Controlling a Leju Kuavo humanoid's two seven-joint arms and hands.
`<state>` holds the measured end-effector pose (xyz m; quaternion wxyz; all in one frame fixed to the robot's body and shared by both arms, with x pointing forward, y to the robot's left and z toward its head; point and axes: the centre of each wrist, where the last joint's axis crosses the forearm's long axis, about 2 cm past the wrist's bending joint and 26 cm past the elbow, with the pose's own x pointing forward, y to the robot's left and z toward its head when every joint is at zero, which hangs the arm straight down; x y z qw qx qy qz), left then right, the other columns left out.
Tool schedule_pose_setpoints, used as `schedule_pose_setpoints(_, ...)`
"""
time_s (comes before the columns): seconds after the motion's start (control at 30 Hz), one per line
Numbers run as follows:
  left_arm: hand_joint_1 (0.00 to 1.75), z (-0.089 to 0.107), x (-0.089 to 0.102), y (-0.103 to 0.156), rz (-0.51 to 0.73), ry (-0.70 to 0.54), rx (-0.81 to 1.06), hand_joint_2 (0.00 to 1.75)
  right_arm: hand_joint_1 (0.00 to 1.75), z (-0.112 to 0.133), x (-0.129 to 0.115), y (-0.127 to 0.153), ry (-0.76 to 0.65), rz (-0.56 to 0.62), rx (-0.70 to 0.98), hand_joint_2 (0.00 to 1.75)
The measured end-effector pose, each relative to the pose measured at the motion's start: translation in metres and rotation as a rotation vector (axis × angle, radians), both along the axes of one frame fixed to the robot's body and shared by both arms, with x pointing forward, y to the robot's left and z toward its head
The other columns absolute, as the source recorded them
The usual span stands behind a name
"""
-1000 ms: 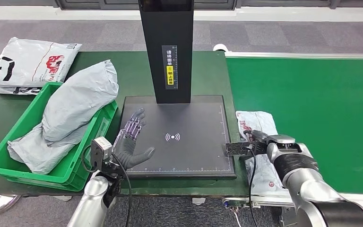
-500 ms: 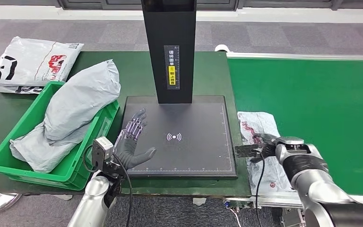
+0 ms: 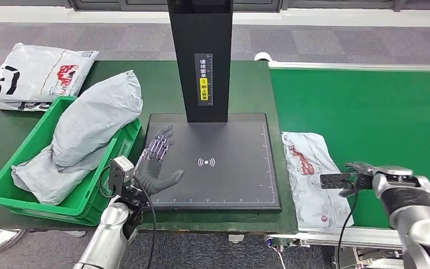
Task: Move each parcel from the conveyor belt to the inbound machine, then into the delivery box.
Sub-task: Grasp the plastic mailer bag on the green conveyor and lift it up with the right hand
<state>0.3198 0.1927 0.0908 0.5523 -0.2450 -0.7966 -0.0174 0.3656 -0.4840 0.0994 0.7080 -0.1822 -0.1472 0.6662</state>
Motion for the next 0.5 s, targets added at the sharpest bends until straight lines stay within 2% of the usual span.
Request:
schedule_pose_setpoints(0.13, 0.00, -0.002, 0.000, 0.001, -0.002, 0.004, 0.001, 1.75, 0.00, 0.001, -0.011, -0.022, -0.007, -0.037, -0.022, 1.75)
schedule_pose_setpoints(0.27, 0.00, -0.004, -0.001, 0.001, -0.002, 0.008, 0.002, 1.75, 0.00, -0.011, -0.026, -0.031, -0.029, -0.060, -0.047, 1.75)
schedule_pose_setpoints(0.4, 0.00, -0.007, -0.005, 0.002, 0.007, 0.016, 0.011, 1.75, 0.00, -0.032, -0.039, -0.020, -0.049, -0.061, -0.077, 1.75)
schedule_pose_setpoints(0.5, 0.00, -0.007, -0.007, 0.003, 0.015, 0.016, 0.022, 1.75, 0.00, -0.043, -0.037, 0.004, -0.094, -0.044, -0.088, 1.75)
